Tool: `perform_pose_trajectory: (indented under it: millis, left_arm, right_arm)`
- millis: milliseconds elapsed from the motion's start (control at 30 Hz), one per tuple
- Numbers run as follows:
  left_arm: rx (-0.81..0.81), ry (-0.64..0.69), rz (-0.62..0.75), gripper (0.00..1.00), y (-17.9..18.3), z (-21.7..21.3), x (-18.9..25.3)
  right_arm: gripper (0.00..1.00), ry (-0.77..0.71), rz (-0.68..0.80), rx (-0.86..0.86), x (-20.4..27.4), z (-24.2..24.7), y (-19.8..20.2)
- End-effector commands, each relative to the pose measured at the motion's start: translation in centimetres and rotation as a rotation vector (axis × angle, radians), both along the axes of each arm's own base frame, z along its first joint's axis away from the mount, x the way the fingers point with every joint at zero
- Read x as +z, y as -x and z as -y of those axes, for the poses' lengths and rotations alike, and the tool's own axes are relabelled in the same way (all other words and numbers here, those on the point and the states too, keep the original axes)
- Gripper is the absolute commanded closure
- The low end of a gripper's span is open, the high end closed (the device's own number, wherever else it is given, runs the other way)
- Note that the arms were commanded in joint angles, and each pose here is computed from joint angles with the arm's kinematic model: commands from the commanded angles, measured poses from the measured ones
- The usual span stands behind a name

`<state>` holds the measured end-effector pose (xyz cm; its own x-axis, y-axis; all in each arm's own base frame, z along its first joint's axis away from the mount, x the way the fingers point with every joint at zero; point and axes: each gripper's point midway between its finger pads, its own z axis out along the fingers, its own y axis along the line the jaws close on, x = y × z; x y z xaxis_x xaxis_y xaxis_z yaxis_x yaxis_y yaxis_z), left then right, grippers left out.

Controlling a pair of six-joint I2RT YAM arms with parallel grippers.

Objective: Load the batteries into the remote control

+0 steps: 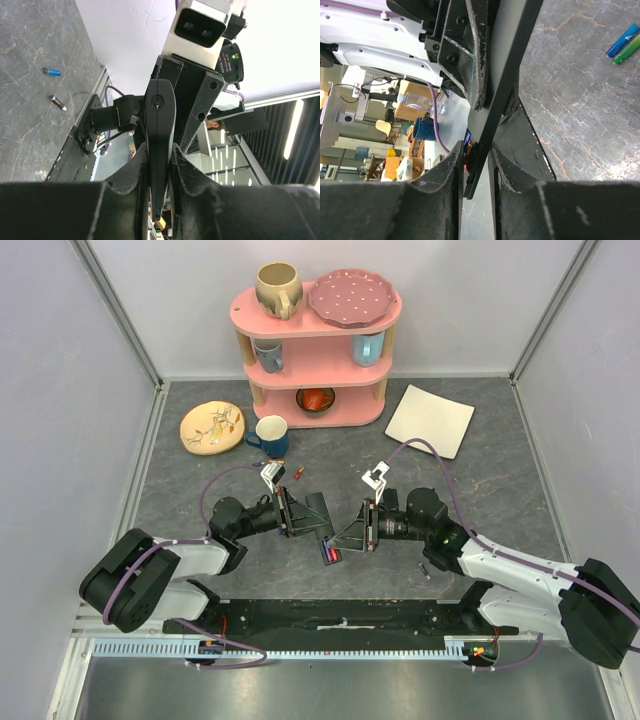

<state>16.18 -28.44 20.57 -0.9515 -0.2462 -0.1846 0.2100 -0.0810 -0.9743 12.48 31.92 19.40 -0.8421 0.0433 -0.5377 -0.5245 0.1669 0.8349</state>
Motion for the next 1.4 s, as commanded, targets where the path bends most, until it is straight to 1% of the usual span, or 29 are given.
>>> perform_pose_trajectory:
  millis: [0, 33, 67, 133, 167, 200, 267, 300, 400, 467, 567, 600, 633, 667, 867, 900, 1067, 1100, 1167, 1200, 1267, 1333, 1367]
  left_arm:
    - [0.005, 0.218, 0.354, 0.98, 1.9, -1.2, 6.8]
    - [0.005, 0.217, 0.353, 0.98, 1.9, -1.2, 6.8]
    - [0.007, 0.217, 0.354, 0.98, 1.9, -1.2, 6.7]
    - [0.008, 0.215, 0.354, 0.98, 2.0, -1.2, 6.6]
    - [0.01, 0.213, 0.351, 0.98, 1.9, -1.2, 6.5]
    - [0.012, 0.209, 0.349, 0.98, 1.8, -1.2, 6.4]
    - [0.024, 0.201, 0.35, 0.98, 1.6, -1.2, 6.3]
    - [0.029, 0.189, 0.34, 0.98, 1.5, -1.1, 6.0]
    - [0.072, 0.174, 0.363, 0.98, 0.8, -1.1, 6.2]
    - [0.108, 0.119, 0.346, 0.98, -0.3, -0.8, 5.3]
    - [0.155, 0.061, 0.351, 0.98, -1.2, -0.7, 5.0]
    - [0.168, 0.048, 0.353, 0.98, -1.5, -0.7, 5.0]
    - [0.179, 0.043, 0.377, 0.98, -1.4, -0.9, 5.3]
    - [0.181, 0.022, 0.361, 0.98, -1.6, -0.8, 4.8]
    - [0.17, 0.016, 0.347, 0.98, -1.4, -0.8, 4.7]
    - [0.168, 0.019, 0.346, 0.98, -1.4, -0.8, 4.7]
    - [0.141, 0.038, 0.322, 0.98, -1.1, -0.7, 4.7]
    - [0.14, 0.041, 0.319, 0.98, -1.1, -0.6, 4.6]
    - [0.134, 0.051, 0.311, 0.98, -1.0, -0.6, 4.7]
    - [0.131, 0.049, 0.302, 0.98, -1.1, -0.6, 4.5]
    - [0.127, 0.058, 0.302, 0.98, -1.0, -0.6, 4.6]
    - [0.123, 0.057, 0.298, 0.98, -1.0, -0.5, 4.5]
    - [0.126, 0.058, 0.298, 0.98, -1.0, -0.5, 4.5]
  right_arm:
    - [0.74, 0.006, 0.017, -0.014, 0.4, -0.3, -0.7]
    - [0.8, 0.015, 0.009, -0.017, 0.2, -0.3, -0.7]
    - [0.81, 0.017, 0.007, -0.017, 0.1, -0.3, -0.7]
    - [0.81, 0.014, 0.01, -0.016, 0.3, -0.3, -0.7]
    - [0.79, 0.009, 0.007, -0.015, 0.4, -0.3, -0.7]
    - [0.67, 0.003, 0.009, -0.015, 0.7, -0.3, -0.7]
    - [0.53, -0.006, -0.009, -0.023, 1.2, -0.3, -0.7]
    - [0.43, -0.012, -0.015, -0.024, 1.5, -0.4, -0.8]
    - [0.38, -0.016, -0.057, -0.023, 1.6, -0.4, -0.5]
    - [0.38, -0.014, -0.069, -0.025, 1.6, -0.3, -0.5]
    - [0.41, 0.005, -0.088, -0.029, 1.1, -0.3, -0.5]
    - [0.43, 0.005, -0.089, -0.029, 1.1, -0.3, -0.6]
    - [0.44, 0.006, -0.091, -0.036, 0.9, -0.4, -0.7]
    - [0.46, 0.004, -0.093, -0.039, 0.9, -0.4, -0.7]
    - [0.54, -0.014, -0.08, -0.054, 1.3, -0.6, -1.2]
    - [0.58, -0.007, -0.081, -0.054, 1.0, -0.7, -1.3]
    - [0.69, 0.0, -0.076, -0.051, 0.8, -0.7, -1.3]
    - [0.74, 0.003, -0.076, -0.053, 0.6, -0.7, -1.3]
    - [0.79, 0.009, -0.081, -0.056, 0.3, -0.7, -1.4]
    - [0.84, 0.013, -0.086, -0.059, 0.1, -0.7, -1.4]
    - [0.89, 0.015, -0.088, -0.063, 0.0, -0.7, -1.4]
    - [0.9, 0.015, -0.087, -0.064, -0.1, -0.6, -1.4]
    - [0.86, 0.018, -0.086, -0.064, -0.1, -0.6, -1.4]
